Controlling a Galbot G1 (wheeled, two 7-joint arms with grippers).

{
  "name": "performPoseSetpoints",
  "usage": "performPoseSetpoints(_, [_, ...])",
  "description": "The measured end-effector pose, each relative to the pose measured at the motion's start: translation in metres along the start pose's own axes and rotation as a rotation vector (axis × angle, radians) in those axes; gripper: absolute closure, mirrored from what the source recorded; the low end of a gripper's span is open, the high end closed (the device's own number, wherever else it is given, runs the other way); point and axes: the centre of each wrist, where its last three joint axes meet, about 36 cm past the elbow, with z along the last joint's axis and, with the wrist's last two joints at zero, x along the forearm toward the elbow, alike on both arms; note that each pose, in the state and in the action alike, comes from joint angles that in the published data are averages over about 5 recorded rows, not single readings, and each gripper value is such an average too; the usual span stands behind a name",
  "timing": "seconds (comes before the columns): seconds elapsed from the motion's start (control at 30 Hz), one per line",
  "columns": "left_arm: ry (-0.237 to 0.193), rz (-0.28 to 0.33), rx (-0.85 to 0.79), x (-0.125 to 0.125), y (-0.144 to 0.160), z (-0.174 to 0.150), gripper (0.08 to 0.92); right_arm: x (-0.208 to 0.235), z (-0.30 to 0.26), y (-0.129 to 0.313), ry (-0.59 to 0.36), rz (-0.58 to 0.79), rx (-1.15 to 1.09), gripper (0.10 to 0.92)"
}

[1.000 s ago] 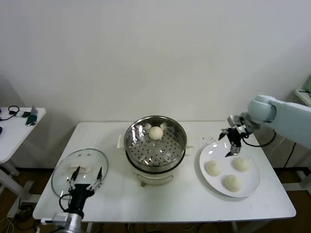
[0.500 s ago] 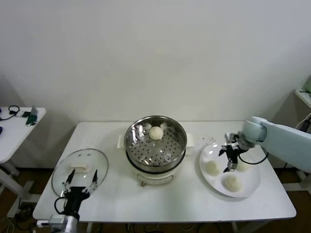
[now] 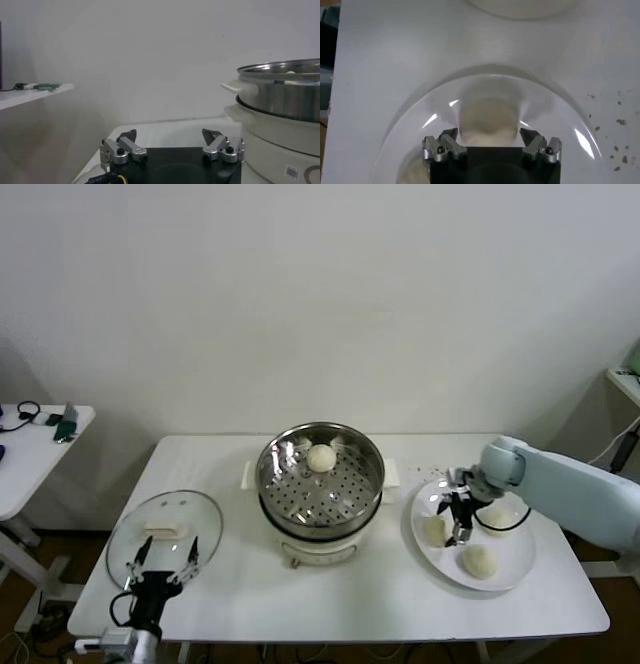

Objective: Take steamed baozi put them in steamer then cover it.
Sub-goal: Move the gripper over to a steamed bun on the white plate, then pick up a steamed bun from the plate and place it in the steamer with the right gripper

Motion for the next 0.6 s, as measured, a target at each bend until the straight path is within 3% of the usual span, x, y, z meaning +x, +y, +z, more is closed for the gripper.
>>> performPoseSetpoints(0.3, [0.002, -0.004, 0.003, 0.000, 0.000, 0.001, 0.177, 0.002, 0.002, -0.004, -0.005, -0.004, -0.009, 0.304])
performPoseSetpoints(0.6, [0.003, -0.005, 0.006, 0.000, -0.001, 0.001, 0.177, 0.012, 0.004, -0.006, -0.020, 0.004, -0.025, 0.327])
